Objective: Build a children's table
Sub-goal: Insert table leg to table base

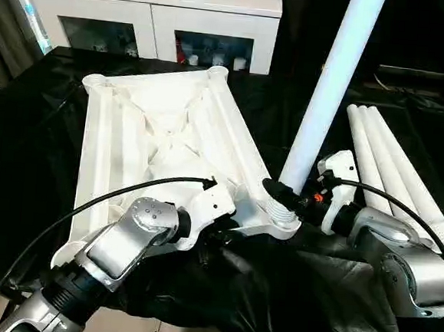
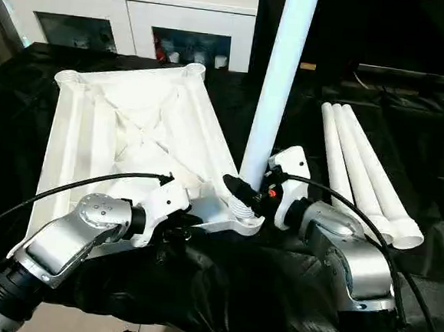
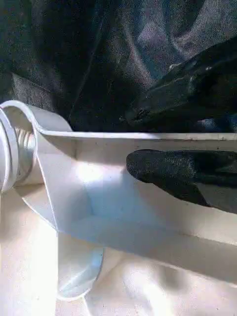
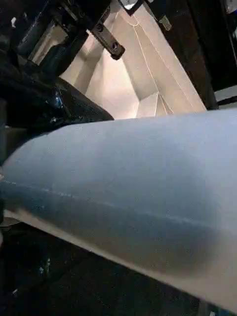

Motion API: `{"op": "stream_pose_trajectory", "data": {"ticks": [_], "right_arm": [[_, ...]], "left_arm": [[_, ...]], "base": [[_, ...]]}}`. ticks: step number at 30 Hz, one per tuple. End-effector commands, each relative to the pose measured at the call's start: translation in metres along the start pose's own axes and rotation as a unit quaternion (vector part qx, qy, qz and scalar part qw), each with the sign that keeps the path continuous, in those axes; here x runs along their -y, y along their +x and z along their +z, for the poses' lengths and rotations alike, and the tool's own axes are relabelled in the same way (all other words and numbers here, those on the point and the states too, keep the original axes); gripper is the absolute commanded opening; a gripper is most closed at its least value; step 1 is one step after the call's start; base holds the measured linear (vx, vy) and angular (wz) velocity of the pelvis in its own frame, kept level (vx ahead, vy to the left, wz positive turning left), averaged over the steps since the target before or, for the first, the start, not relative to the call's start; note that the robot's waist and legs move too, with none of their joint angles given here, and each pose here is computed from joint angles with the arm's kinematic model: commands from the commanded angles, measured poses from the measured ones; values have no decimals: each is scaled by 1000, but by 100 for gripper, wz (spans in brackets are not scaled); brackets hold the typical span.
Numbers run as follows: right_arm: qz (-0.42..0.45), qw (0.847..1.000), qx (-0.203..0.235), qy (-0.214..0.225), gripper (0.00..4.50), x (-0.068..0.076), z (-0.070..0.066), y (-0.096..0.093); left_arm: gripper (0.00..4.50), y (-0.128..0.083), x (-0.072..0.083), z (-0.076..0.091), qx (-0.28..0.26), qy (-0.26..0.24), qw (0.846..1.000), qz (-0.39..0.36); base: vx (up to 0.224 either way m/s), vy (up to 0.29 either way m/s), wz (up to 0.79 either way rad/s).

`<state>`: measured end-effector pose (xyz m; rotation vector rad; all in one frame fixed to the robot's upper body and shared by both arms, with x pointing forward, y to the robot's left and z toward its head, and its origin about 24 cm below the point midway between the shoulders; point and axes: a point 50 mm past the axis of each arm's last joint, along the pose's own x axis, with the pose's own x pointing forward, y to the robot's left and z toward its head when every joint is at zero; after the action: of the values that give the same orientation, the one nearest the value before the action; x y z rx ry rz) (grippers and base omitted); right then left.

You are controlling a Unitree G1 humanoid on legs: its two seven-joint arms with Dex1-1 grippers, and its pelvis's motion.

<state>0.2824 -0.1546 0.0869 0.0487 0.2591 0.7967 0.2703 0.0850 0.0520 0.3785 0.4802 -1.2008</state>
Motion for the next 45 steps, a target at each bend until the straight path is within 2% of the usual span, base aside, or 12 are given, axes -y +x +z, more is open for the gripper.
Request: {"op": "stream_pose_trajectory", "data": {"ticks": [1,8,15,23,32,35,39,41,43,44,45], "right_arm": [[2,1000,-9,-3,191,4,-5,-3],[0,1000,-15,-7,191,5,-8,-5],[3,1000,-11,-9,191,5,-7,-5],[8,1000,-17,-19,191,4,-10,-6],[12,1000,-15,-16,191,3,-15,-9],[12,1000,-8,-5,191,4,-20,-10],[1,1000,-1,19,191,9,-33,-12],[-11,999,12,43,191,12,-36,-12],[-11,999,12,43,191,12,-36,-12],[-26,997,27,70,191,16,-40,-14],[-26,997,27,70,191,16,-40,-14]], "left_arm": [[56,-1,0,-2,-10,10,1000,-18],[1,-1,3,4,16,36,998,-41],[0,-1,0,1,2,43,998,-45],[0,0,-1,-9,-39,75,995,-53],[0,-1,-6,-9,-38,91,994,-44],[0,-1,-7,-8,-33,94,994,-50],[0,-1,-8,-7,-28,97,993,-58],[0,-1,-9,-7,-27,98,993,-59],[0,-1,-9,-7,-27,98,993,-59],[0,-1,-10,-7,-27,98,993,-58],[0,-1,-10,-7,-27,98,993,-58]], "base": [[0,0,0],[0,0,0],[0,0,0],[0,0,0],[0,0,0],[0,0,0],[0,0,0],[0,0,0],[0,0,0],[0,0,0],[0,0,0]]}}
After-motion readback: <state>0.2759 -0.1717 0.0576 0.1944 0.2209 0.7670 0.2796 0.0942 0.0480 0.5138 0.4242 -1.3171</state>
